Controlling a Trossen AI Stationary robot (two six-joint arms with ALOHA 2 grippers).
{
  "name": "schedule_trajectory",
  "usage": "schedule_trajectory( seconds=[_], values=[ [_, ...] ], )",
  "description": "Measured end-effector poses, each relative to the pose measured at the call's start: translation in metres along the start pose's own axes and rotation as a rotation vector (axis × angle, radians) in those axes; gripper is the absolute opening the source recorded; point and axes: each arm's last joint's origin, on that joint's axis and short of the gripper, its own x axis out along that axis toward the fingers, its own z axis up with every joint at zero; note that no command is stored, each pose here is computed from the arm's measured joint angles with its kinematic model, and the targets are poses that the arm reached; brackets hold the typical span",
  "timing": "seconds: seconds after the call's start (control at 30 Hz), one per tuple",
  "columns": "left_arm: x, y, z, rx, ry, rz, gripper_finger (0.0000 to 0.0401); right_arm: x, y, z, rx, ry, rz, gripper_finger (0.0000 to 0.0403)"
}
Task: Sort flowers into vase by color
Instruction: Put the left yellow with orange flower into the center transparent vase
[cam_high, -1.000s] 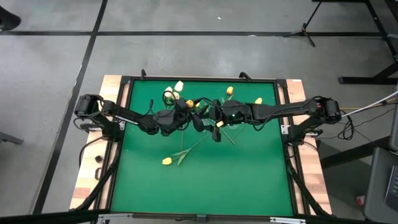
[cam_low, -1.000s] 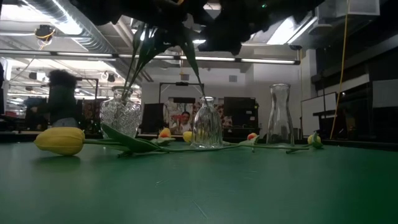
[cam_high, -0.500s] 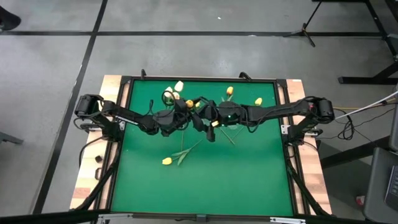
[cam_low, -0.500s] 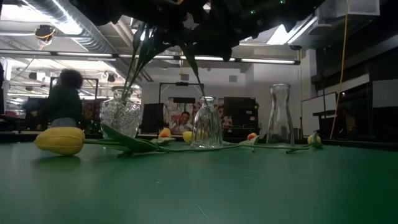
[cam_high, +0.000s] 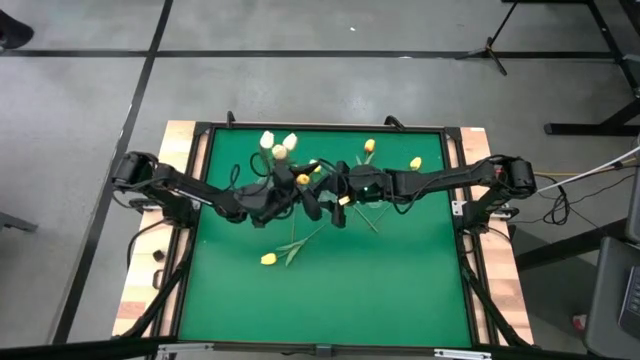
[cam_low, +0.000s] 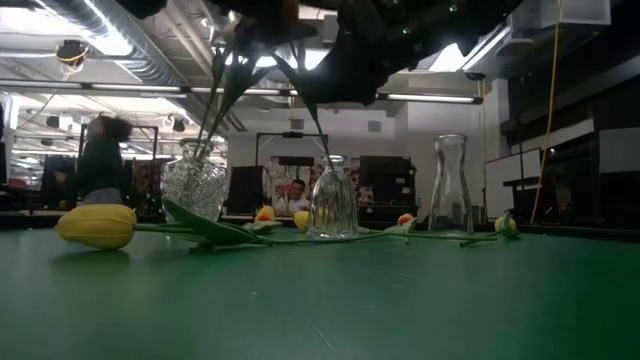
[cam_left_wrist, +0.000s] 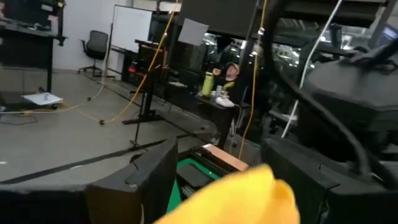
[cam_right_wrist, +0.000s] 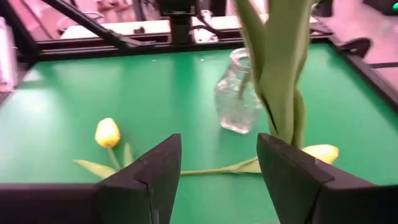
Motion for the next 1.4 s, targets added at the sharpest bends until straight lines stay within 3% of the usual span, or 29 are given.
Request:
schedule_trajectory(
  seconds=[0.2,0.4,0.6,0.9,1.4],
  values=[
    [-0.009,-0.008,0.000,-0.009,0.005,-0.035,0.0227,0.000,-0.004,0.001,0.005,-0.011,-0.128,0.0211],
    [-0.019,-0.017,-0.002,-0.010,0.020,-0.074,0.0227,-0.001,-0.005,0.001,0.009,-0.012,-0.175,0.0211],
    [-0.029,-0.025,-0.003,-0.012,0.029,-0.103,0.0227,-0.001,-0.005,0.000,0.033,-0.011,-0.184,0.0211],
    [-0.039,-0.030,-0.003,0.029,0.018,-0.045,0.0227,-0.001,-0.006,0.002,0.070,-0.033,-0.190,0.0211],
    [-0.043,-0.033,-0.004,0.028,0.020,-0.053,0.0227,-0.002,-0.007,0.012,0.082,-0.071,-0.241,0.0211]
  ],
)
